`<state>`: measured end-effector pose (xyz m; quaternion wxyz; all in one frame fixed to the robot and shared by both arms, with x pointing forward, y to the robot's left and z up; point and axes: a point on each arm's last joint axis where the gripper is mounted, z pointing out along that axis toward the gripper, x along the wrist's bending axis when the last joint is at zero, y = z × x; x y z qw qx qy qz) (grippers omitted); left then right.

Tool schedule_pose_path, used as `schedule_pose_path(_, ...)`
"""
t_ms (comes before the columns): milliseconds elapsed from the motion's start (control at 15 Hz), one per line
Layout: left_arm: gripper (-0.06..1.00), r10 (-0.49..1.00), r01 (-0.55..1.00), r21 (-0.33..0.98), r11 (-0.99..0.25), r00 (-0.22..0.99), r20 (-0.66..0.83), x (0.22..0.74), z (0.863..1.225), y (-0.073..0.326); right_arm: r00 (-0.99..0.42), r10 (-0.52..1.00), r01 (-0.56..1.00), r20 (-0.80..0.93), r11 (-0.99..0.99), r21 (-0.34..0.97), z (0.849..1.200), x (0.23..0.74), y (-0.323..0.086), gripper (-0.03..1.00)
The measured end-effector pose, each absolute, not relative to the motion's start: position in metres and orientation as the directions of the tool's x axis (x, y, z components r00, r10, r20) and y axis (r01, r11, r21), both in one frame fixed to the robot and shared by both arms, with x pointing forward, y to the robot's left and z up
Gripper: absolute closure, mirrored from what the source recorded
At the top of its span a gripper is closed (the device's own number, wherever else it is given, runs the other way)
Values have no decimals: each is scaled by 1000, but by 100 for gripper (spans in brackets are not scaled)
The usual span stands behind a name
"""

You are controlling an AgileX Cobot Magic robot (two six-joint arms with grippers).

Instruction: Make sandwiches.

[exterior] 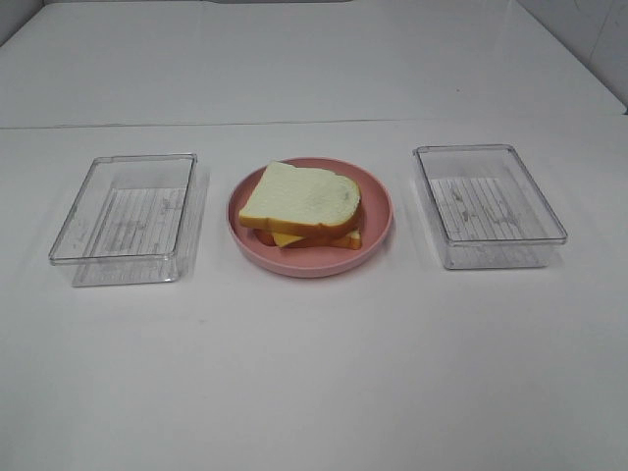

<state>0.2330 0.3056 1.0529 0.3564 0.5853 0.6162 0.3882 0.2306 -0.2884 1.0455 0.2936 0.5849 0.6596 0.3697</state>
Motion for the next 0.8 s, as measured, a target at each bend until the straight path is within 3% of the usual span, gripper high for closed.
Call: schedule_pose_path(800,7,998,445,896,14,-62,15,233,1053,306,-150,987,533,51,38,845,1045,227,-288,22)
